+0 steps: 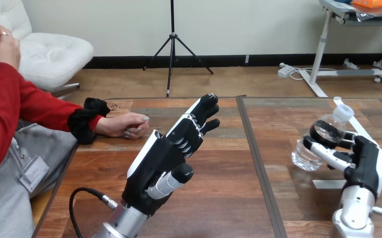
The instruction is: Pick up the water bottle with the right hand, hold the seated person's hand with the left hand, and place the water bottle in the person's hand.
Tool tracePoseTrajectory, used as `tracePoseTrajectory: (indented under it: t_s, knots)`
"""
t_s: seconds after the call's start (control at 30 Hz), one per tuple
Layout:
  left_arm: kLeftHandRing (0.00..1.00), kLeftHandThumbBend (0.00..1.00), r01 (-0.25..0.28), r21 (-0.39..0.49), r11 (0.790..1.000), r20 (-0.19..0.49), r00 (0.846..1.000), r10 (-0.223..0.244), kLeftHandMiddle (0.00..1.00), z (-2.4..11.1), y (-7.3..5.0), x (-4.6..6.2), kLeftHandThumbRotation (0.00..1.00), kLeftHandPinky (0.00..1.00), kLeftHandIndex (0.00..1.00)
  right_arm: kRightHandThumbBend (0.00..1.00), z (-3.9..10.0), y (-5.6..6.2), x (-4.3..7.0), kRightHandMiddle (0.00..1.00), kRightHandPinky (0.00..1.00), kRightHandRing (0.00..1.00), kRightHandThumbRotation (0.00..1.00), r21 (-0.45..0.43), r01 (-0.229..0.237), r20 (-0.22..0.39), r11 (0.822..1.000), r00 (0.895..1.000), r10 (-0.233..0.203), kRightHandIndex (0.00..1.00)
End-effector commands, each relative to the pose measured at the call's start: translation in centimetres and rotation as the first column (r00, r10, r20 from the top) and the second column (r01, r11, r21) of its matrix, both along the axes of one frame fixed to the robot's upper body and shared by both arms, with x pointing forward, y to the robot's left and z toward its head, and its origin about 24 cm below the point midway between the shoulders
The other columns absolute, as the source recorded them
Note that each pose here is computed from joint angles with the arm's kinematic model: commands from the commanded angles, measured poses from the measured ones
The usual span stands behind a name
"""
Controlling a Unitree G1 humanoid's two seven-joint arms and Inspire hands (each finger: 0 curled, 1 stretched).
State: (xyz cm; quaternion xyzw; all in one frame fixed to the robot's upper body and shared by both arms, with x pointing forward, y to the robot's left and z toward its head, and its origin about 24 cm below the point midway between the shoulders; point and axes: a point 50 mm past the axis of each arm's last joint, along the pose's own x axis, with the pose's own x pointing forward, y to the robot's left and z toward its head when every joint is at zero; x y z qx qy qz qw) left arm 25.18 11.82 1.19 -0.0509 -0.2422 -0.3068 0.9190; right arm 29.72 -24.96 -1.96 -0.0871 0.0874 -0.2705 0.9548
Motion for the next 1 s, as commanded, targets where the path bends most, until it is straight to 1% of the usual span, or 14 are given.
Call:
tracePoseTrajectory:
  t_s: [0.0, 0.1, 0.2, 0.3, 0.4, 0.43, 0.5, 0.53, 0.6, 0.63, 0.73, 0.8, 0.83, 0.97]
  knots:
    - [0.97, 1.00, -0.006, -0.002, 1.000, 0.050, 0.999, 0.006, 0.98, 1.1, -0.2, 0.7, 0.80, 0.92, 0.95, 0.84, 3.0, 1.0, 1.9, 0.55, 0.32, 0.40, 0.00, -0.032, -0.057, 0.173, 0.998, 0.983, 0.062, 0.52]
    - [0.97, 1.00, -0.012, 0.003, 1.000, 0.046, 0.999, 0.011, 0.98, 1.0, -0.1, 0.7, 0.80, 0.92, 0.95, 0.84, 3.2, 1.3, 1.9, 0.55, 0.32, 0.40, 0.00, -0.049, -0.075, 0.191, 0.996, 0.978, 0.083, 0.52]
    - [0.97, 1.00, -0.016, 0.008, 1.000, 0.048, 0.999, 0.016, 0.98, 1.0, -0.1, 0.7, 0.81, 0.92, 0.95, 0.84, 3.5, 1.7, 1.8, 0.54, 0.32, 0.41, 0.00, -0.055, -0.103, 0.224, 0.993, 0.968, 0.113, 0.52]
    - [0.98, 1.00, -0.023, 0.019, 1.000, 0.052, 0.998, 0.022, 0.98, 1.0, -0.1, 0.7, 0.81, 0.92, 0.95, 0.84, 3.6, 1.9, 1.8, 0.54, 0.33, 0.42, 0.00, -0.087, -0.120, 0.229, 0.989, 0.964, 0.137, 0.52]
    - [0.98, 1.00, -0.026, 0.026, 0.999, 0.056, 0.998, 0.025, 0.98, 1.1, -0.1, 0.7, 0.81, 0.92, 0.95, 0.84, 3.9, 2.4, 1.9, 0.54, 0.34, 0.42, 0.00, -0.094, -0.140, 0.249, 0.986, 0.955, 0.159, 0.52]
    - [0.98, 1.00, -0.027, 0.030, 0.999, 0.058, 0.998, 0.025, 0.99, 1.1, -0.1, 0.7, 0.82, 0.92, 0.96, 0.84, 4.0, 2.6, 1.8, 0.54, 0.34, 0.43, 0.00, -0.099, -0.153, 0.258, 0.983, 0.950, 0.174, 0.52]
    - [0.98, 1.00, -0.028, 0.035, 0.999, 0.060, 0.998, 0.026, 0.99, 1.1, -0.1, 0.7, 0.82, 0.92, 0.96, 0.84, 4.1, 2.8, 1.8, 0.55, 0.35, 0.43, 0.00, -0.105, -0.167, 0.266, 0.980, 0.945, 0.189, 0.52]
    - [0.98, 1.00, -0.032, 0.039, 0.999, 0.060, 0.998, 0.029, 0.99, 1.1, 0.0, 0.7, 0.82, 0.92, 0.96, 0.84, 4.3, 3.1, 1.7, 0.55, 0.35, 0.44, 0.00, -0.113, -0.182, 0.278, 0.977, 0.938, 0.207, 0.52]
    - [0.98, 1.00, -0.036, 0.044, 0.998, 0.061, 0.998, 0.034, 0.99, 1.1, 0.0, 0.7, 0.82, 0.92, 0.96, 0.83, 4.5, 3.3, 1.6, 0.55, 0.35, 0.43, 0.00, -0.122, -0.198, 0.291, 0.973, 0.930, 0.226, 0.52]
    - [0.98, 1.00, -0.043, 0.054, 0.998, 0.066, 0.997, 0.039, 0.99, 1.1, 0.1, 0.7, 0.81, 0.92, 0.96, 0.83, 4.6, 3.5, 1.6, 0.55, 0.34, 0.43, 0.00, -0.132, -0.209, 0.298, 0.969, 0.924, 0.240, 0.52]
    - [0.98, 1.00, -0.054, 0.076, 0.996, 0.077, 0.996, 0.048, 0.99, 1.2, 0.2, 0.7, 0.82, 0.92, 0.96, 0.82, 4.9, 4.0, 1.4, 0.54, 0.34, 0.43, 0.00, -0.147, -0.224, 0.310, 0.963, 0.915, 0.260, 0.52]
    - [0.98, 1.00, -0.058, 0.087, 0.994, 0.080, 0.995, 0.051, 0.99, 1.2, 0.3, 0.8, 0.81, 0.92, 0.96, 0.83, 5.1, 4.2, 1.3, 0.55, 0.34, 0.43, 0.00, -0.150, -0.227, 0.316, 0.962, 0.911, 0.265, 0.52]
    - [0.98, 1.00, -0.068, 0.098, 0.993, 0.092, 0.994, 0.059, 0.99, 1.3, 0.3, 0.8, 0.81, 0.92, 0.96, 0.83, 5.2, 4.4, 1.2, 0.55, 0.34, 0.44, 0.00, -0.154, -0.237, 0.323, 0.959, 0.905, 0.276, 0.52]
    - [0.98, 1.00, -0.100, 0.131, 0.986, 0.128, 0.988, 0.083, 0.99, 1.5, 0.6, 0.7, 0.81, 0.91, 0.97, 0.83, 5.6, 4.9, 0.9, 0.55, 0.34, 0.43, 0.00, -0.171, -0.264, 0.336, 0.949, 0.890, 0.308, 0.52]
